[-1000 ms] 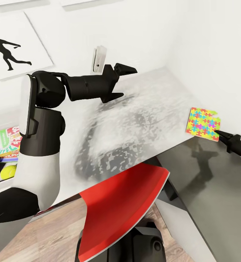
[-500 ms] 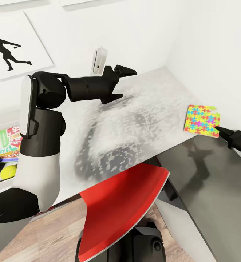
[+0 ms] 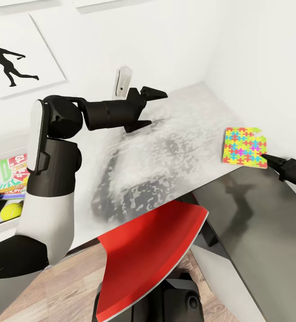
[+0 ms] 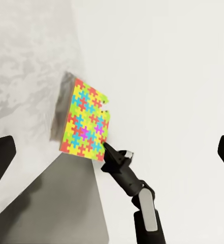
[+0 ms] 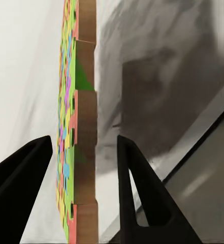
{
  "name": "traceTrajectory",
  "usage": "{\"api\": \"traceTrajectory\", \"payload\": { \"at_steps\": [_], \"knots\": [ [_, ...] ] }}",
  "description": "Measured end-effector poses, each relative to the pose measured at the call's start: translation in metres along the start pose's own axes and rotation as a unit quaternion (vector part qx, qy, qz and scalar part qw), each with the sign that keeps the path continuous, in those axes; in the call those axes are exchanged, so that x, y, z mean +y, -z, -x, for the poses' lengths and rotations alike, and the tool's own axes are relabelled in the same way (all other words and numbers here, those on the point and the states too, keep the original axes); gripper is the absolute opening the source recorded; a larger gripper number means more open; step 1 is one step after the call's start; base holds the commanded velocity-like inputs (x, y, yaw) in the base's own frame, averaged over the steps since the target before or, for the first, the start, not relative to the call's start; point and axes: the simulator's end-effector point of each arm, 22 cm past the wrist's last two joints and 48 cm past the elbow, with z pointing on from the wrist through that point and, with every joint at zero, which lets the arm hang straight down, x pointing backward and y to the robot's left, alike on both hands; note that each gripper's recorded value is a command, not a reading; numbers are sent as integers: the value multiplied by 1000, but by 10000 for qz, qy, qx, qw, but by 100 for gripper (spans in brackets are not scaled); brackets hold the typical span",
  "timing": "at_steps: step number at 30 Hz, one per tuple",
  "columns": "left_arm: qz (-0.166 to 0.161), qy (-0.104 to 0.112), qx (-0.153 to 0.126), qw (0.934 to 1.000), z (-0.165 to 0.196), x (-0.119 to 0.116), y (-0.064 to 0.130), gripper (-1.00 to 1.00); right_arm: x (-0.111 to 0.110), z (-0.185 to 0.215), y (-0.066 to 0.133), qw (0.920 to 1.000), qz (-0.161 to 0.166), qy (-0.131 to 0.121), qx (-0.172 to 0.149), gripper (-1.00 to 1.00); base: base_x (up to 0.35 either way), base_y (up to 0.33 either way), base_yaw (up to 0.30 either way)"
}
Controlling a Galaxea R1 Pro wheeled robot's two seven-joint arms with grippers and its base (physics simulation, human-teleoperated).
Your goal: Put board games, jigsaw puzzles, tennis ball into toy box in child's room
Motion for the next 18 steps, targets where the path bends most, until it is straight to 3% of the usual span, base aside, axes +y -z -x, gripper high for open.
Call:
{"api": "traceTrajectory", "payload": {
  "at_steps": [6, 11, 18],
  "knots": [
    [-128, -9, 27, 9999, -2, -5, 1, 100, 26, -11, 4, 9992, 205, 257, 229, -100, 0, 0, 0],
    [-240, -128, 24, 9996, 4, -19, 3, 100, 48, 8, 3, 9982, 373, 461, 113, -100, 0, 0, 0],
    [-279, -213, -12, 9994, 9, -28, 4, 100, 63, 23, -1, 9972, 501, 557, -2, -100, 0, 0, 0]
  ]
}}
